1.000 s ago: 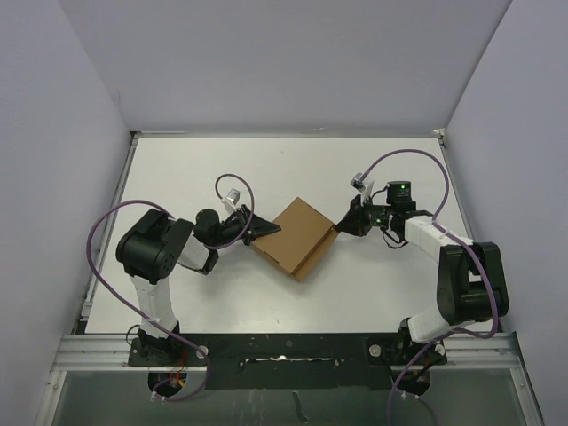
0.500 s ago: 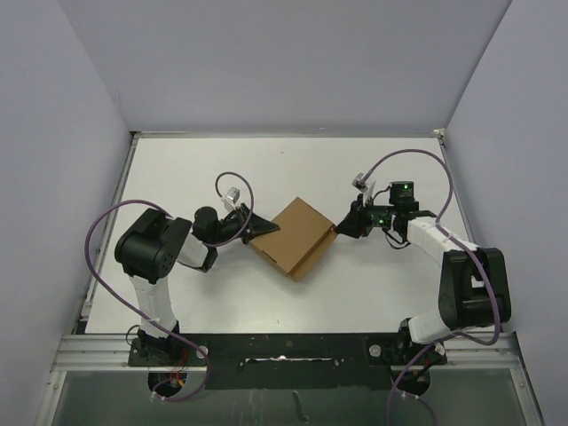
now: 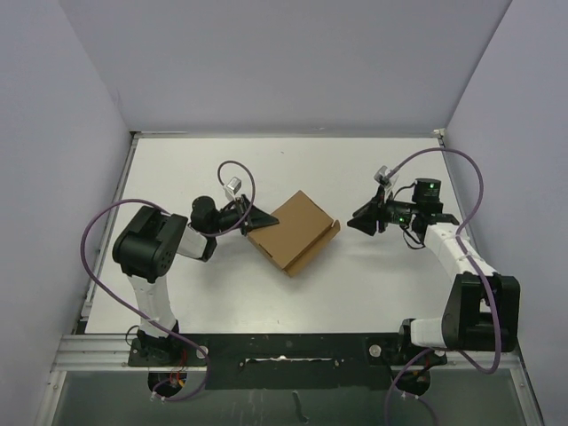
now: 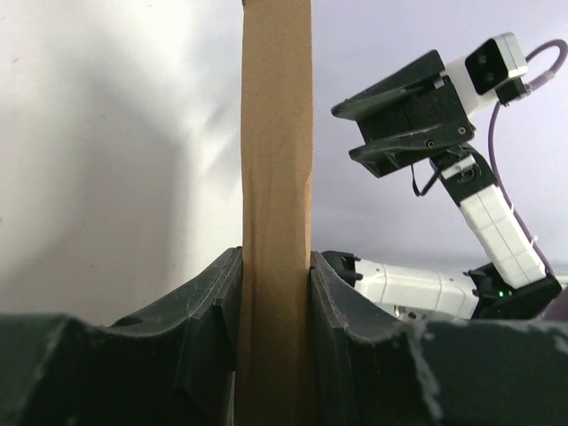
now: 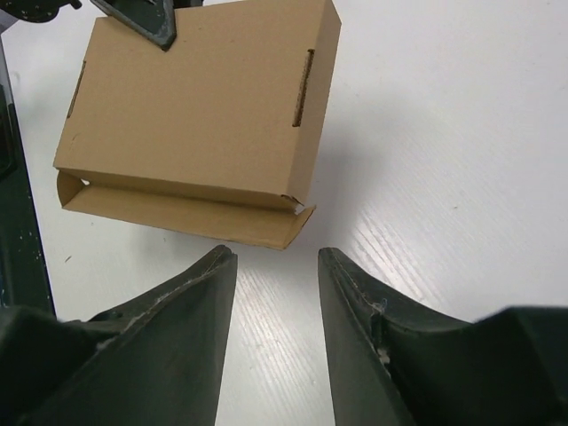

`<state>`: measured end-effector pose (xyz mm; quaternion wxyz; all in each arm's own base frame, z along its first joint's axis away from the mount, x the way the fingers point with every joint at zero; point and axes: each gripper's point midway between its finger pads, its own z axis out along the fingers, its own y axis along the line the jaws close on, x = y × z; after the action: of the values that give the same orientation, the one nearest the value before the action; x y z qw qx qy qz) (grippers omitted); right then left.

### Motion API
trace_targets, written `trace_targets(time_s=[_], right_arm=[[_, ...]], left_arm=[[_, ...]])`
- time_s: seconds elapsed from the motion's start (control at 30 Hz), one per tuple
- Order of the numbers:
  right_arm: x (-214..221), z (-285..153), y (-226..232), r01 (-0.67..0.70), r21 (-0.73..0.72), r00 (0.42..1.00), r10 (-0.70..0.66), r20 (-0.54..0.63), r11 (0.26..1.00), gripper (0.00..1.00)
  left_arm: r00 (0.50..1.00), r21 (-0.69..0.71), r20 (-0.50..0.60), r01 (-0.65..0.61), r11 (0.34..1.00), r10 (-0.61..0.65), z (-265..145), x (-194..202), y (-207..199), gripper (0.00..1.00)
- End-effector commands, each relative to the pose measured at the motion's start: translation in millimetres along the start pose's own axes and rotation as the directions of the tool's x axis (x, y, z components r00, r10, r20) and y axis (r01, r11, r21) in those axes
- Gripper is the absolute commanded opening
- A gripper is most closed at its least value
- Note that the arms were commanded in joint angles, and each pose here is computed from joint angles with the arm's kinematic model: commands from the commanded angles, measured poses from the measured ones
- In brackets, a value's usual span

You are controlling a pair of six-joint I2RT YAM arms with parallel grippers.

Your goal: Fold the paper box

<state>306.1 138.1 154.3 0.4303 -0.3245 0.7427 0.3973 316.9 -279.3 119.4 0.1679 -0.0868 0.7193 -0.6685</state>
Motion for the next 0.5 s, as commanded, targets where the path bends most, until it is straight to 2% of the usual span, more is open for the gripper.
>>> trace_targets(time_s=[0.0,0.17,0.3,0.47], right_arm=[[-29,-13,6,0.114,-0.033,0.992,-0.112,0.06,0.993,0.45],[-29,-13,6,-0.009,-0.096,0.997,0.016,0.075,0.995,0.64],[-37,-20,4,-0.139,-0.131,0.984,0.151,0.09,0.982,0.76],[-40,-29,0,-0.271,-0.137,0.952,0.287,0.107,0.953,0.95]], left_arm=[[0.986,0.049,-0.133,-0.09,0.995,0.096,7,0,-12,0.03],[0.946,0.067,-0.251,-0.193,0.979,0.204,17,8,-23,0.03],[0.906,0.077,-0.309,-0.281,0.957,0.291,21,9,-33,0.04],[0.867,0.137,-0.347,-0.331,0.934,0.358,24,9,-49,0.04]])
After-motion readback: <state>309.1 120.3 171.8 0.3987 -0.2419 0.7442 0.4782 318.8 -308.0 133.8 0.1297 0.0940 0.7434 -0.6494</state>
